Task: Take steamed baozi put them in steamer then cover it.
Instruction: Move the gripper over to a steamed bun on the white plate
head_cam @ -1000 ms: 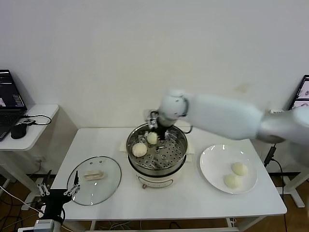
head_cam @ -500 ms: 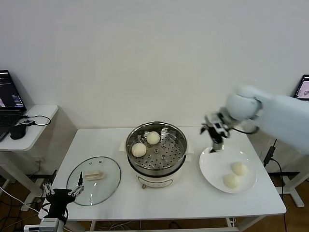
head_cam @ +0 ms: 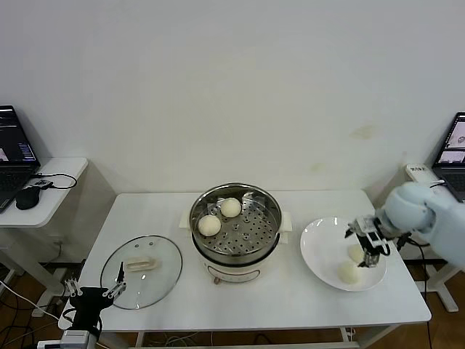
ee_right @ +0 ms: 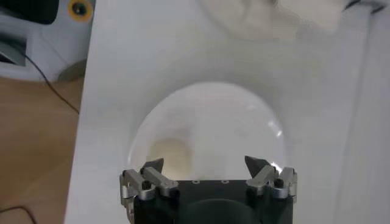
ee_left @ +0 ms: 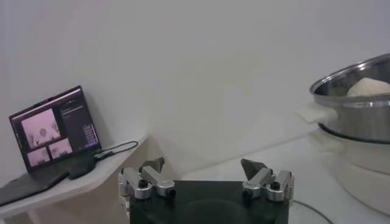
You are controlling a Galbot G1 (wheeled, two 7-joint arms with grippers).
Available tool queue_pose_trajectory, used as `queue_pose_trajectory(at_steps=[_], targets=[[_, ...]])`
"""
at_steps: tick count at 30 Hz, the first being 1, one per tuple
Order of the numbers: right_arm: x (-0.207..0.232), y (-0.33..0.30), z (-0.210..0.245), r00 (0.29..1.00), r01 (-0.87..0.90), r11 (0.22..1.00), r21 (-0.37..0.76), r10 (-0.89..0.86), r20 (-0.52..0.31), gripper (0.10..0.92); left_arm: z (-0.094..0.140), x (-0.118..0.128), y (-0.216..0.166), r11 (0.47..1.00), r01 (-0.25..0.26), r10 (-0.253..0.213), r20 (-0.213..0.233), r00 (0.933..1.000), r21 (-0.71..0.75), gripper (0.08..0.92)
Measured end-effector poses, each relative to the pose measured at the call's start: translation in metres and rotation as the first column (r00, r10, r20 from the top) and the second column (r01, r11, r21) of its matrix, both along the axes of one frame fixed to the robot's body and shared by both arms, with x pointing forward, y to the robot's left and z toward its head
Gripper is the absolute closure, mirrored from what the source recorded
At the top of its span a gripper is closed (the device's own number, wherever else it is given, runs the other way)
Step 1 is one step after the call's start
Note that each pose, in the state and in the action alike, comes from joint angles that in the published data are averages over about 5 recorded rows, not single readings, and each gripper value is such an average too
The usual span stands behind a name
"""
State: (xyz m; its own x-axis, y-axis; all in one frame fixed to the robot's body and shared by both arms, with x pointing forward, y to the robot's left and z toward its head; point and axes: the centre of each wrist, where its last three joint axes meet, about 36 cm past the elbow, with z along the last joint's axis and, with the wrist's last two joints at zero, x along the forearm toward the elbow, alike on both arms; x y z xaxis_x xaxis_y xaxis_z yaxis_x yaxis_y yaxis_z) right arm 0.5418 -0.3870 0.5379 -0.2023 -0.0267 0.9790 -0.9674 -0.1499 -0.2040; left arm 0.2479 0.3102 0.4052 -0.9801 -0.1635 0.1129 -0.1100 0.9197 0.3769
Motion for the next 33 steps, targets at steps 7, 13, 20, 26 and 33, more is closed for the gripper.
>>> queue_pose_trajectory(at_steps=[7, 13, 20, 26, 33], targets=[[0.0, -0.014, -0.033, 0.999, 0.031, 0.999, -0.015, -0.031, -0.011, 0.2, -0.002, -0.002, 0.003, 1.0, -0.011, 0.011, -0.008, 0.9999, 0.008, 0.177], [0.005, -0.015, -0.055, 0.999, 0.048, 0.999, -0.013, -0.048, -0.016, 0.2, -0.003, -0.003, 0.008, 1.0, -0.022, 0.022, -0.015, 0.9997, 0.015, 0.177], [0.008, -0.009, -0.075, 0.998, 0.057, 0.998, -0.001, -0.057, -0.029, 0.199, -0.003, -0.003, 0.01, 0.999, -0.028, 0.028, -0.014, 0.9995, 0.019, 0.177], [0.009, -0.009, -0.083, 0.997, 0.07, 0.998, -0.001, -0.07, -0.033, 0.248, -0.004, -0.002, 0.01, 0.999, -0.029, 0.029, -0.013, 0.9995, 0.016, 0.177], [0.011, -0.01, -0.083, 0.996, 0.083, 0.997, 0.003, -0.083, -0.031, 0.365, -0.004, -0.002, 0.01, 0.999, -0.029, 0.029, -0.013, 0.9995, 0.016, 0.177]])
